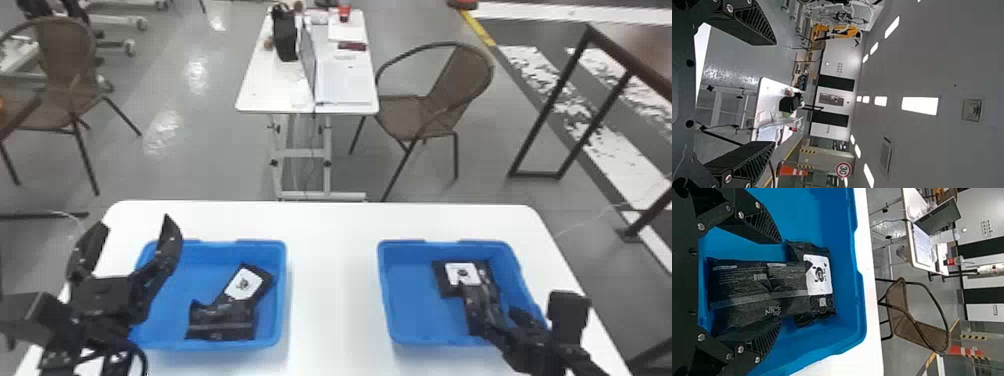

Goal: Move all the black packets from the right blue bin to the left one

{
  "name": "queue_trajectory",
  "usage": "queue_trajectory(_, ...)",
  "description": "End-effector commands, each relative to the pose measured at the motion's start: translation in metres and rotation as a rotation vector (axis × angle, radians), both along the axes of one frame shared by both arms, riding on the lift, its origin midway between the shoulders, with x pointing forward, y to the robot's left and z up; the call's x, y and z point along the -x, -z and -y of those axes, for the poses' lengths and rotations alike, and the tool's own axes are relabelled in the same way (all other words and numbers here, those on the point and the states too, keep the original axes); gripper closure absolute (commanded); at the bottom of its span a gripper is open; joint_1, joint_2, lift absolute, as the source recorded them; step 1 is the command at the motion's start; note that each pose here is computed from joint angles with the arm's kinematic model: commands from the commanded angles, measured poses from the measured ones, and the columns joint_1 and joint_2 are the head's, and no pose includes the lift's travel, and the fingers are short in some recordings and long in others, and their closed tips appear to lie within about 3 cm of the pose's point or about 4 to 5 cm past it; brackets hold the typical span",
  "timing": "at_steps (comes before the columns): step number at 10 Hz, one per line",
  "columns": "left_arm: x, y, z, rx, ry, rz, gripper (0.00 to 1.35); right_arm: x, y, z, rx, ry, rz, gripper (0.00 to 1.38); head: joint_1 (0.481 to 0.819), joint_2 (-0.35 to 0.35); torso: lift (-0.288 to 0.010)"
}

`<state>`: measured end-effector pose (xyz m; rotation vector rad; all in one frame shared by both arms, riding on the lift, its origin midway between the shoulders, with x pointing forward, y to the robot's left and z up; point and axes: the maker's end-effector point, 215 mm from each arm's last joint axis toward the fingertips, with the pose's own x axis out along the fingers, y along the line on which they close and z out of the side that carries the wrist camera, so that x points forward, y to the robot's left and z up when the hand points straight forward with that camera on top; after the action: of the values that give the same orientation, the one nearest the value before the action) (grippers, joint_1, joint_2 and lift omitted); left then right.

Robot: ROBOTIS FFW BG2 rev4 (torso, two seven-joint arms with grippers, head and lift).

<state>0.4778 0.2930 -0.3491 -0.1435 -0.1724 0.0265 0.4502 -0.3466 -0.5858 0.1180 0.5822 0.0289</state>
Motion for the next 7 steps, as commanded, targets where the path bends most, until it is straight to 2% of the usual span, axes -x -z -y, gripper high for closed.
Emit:
queue_trajectory(1,0.001,0.0,0.001,0.005,0.0,0.001,0.13,-0.007,0.005,0.002,-0.009,0.006,-0.011,0.33,0.695,-0.064,0.0)
queue_trajectory(3,0.0,0.0,0.003,0.008,0.003,0.001,0.13,-0.015,0.005,0.002,0.0,0.005,-0.013,0.33,0.695,-0.067,0.0)
queue_trajectory(7,0.001,0.0,0.001,0.013,0.0,0.002,0.13,-0.005,0.015,0.006,0.012,0.052,-0.063,0.33,0.695,-0.073,0.0)
